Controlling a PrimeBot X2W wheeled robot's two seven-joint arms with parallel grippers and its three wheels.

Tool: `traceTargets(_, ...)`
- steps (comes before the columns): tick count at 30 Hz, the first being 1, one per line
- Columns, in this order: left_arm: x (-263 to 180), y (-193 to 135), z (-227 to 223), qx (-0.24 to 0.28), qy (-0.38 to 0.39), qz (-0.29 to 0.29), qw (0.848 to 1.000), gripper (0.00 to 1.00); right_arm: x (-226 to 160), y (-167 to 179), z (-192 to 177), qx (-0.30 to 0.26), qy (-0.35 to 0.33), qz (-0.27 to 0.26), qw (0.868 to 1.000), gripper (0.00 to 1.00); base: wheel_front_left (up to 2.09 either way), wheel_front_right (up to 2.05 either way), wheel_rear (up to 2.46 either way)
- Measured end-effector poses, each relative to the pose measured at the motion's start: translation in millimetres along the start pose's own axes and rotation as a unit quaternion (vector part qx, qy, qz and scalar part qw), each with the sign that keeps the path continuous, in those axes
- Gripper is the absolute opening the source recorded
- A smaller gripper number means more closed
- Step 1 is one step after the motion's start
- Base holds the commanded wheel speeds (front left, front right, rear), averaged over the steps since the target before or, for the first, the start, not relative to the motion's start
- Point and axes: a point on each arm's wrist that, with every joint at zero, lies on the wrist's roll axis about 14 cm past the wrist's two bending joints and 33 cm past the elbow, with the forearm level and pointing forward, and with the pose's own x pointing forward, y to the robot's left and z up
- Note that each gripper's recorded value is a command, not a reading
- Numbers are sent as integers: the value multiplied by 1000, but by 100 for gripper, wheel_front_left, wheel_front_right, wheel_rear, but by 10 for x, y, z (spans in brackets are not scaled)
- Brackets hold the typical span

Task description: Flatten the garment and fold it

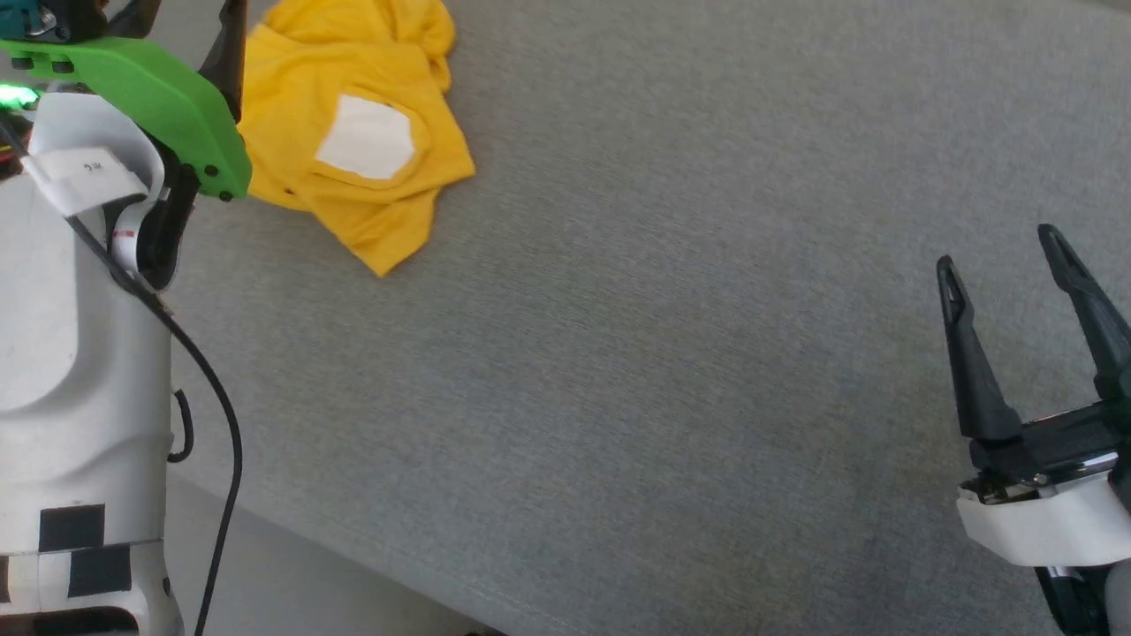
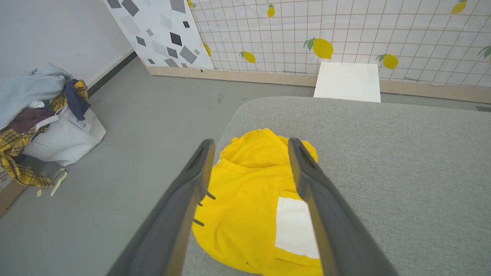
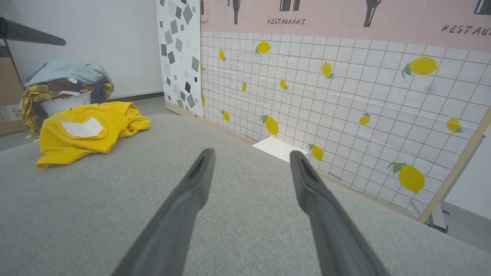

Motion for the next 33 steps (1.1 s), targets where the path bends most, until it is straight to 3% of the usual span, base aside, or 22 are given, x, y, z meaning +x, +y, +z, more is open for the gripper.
traceTargets(6, 298, -250, -612, -2, 97, -9, 995, 100, -88, -177, -341, 11, 40, -17, 999, 100, 0, 0, 0)
traceTargets(12, 333, -359, -1331, 42, 230, -11, 972, 100, -216, -318, -543, 15, 68, -35, 997, 100, 0, 0, 0)
traceTargets(17, 278, -416, -1685, 47, 288, -9, 957, 100, -289, -418, -592, 12, 78, -48, 996, 100, 0, 0, 0)
traceTargets(18, 275, -429, -1723, 45, 292, -9, 955, 84, -298, -436, -594, 11, 79, -51, 996, 100, 0, 0, 0)
traceTargets(19, 279, -432, -1737, 44, 293, -8, 955, 49, -302, -454, -589, 10, 78, -53, 995, 100, 0, 0, 0)
traceTargets(20, 286, -435, -1739, 45, 293, -9, 955, 0, -304, -470, -582, 9, 77, -55, 995, 100, 0, 0, 0)
traceTargets(30, 347, -209, -1227, 23, 187, 7, 982, 0, -292, -446, -403, 9, 58, -62, 996, 100, 0, 0, 0)
traceTargets(33, 380, 27, -630, 25, 102, 24, 994, 0, -294, -411, -252, 11, 40, -69, 997, 100, 0, 0, 0)
